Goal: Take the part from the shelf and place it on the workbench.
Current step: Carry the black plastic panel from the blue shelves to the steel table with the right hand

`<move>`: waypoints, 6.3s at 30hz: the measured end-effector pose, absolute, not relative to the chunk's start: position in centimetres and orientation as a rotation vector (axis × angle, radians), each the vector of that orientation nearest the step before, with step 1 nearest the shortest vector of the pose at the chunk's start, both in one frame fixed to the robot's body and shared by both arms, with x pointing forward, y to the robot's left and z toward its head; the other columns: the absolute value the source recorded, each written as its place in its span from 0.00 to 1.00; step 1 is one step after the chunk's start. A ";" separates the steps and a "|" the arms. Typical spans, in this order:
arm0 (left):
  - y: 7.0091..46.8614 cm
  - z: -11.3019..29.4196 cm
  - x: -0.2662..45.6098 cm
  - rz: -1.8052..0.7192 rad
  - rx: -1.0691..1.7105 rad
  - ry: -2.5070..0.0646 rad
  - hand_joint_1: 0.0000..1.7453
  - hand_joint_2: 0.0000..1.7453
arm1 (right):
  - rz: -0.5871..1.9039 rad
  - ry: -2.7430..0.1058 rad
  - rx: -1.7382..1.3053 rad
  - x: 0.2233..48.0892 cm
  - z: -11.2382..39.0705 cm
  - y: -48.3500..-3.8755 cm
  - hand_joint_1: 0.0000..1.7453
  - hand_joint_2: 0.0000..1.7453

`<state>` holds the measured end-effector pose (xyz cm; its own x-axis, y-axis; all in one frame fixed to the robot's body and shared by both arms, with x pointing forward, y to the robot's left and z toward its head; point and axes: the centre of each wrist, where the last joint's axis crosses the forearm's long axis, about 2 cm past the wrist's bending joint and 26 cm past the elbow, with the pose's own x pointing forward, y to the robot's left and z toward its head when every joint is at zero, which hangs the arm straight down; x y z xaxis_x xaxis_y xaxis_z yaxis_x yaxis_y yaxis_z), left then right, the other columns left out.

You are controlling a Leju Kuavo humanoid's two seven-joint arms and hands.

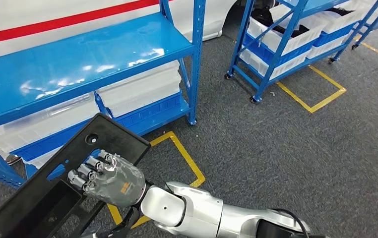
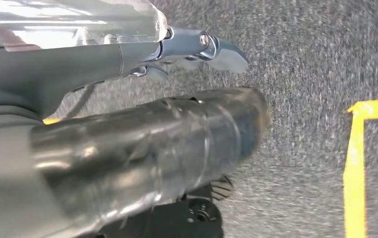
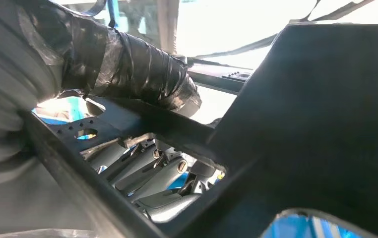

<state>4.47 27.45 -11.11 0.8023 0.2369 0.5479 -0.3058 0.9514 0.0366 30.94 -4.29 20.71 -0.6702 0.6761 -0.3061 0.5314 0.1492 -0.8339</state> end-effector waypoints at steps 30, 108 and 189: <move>27.5 -11.1 4.3 0.285 0.128 -0.556 0.00 0.00 | 1.504 -2.252 -1.219 31.1 20.9 -4.6 1.00 1.00; 27.8 -11.2 4.0 0.348 0.103 -0.478 0.00 0.00 | 1.681 -1.468 -1.739 38.5 21.7 -30.5 1.00 1.00; 27.0 -11.1 4.2 0.422 0.091 -0.480 0.00 0.00 | 0.996 -1.580 -1.874 28.5 21.6 -40.1 1.00 1.00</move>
<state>4.23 26.97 -11.12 0.8025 0.3724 0.4662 -0.4145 0.9099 -0.0133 28.51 -40.13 21.62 0.0639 0.9741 -0.2171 0.6159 -0.2097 -0.7594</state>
